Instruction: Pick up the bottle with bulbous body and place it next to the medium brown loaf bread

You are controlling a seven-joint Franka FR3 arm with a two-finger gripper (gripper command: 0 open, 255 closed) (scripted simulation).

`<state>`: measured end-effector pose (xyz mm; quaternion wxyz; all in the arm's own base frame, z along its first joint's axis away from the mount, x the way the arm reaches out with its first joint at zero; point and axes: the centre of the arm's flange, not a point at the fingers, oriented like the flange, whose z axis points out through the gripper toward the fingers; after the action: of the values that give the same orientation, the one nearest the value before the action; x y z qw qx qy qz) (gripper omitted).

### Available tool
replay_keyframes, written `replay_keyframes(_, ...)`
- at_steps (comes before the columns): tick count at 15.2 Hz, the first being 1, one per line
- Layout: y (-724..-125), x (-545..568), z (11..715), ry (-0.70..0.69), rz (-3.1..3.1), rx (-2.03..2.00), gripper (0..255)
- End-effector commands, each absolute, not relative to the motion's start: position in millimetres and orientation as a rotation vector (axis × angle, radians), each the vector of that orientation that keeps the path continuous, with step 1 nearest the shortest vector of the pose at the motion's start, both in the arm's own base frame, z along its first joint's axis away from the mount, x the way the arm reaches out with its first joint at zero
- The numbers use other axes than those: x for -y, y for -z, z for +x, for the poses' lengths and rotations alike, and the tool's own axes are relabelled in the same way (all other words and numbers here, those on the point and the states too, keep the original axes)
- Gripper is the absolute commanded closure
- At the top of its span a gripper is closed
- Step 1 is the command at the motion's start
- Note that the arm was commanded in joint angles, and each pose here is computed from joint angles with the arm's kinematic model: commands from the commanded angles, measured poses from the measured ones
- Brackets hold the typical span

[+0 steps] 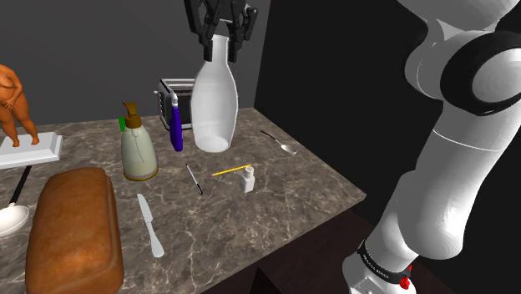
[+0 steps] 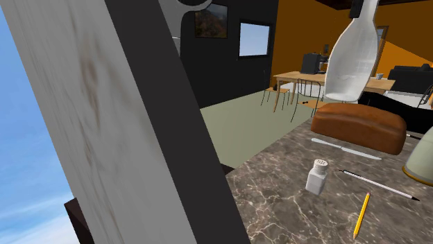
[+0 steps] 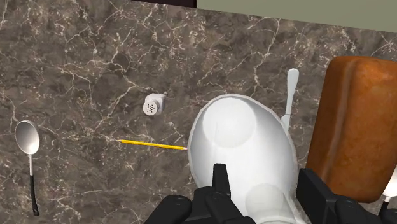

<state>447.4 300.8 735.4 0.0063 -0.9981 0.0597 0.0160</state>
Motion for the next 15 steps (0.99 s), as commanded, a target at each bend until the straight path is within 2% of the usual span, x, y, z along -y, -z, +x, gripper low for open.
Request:
replay_keyframes(1,-725.7,-326.0,452.2,-0.049,-3.122,-0.189,255)
replay_keyframes(15,-654.9,-333.4,453.3,-0.049,-3.122,-0.189,255)
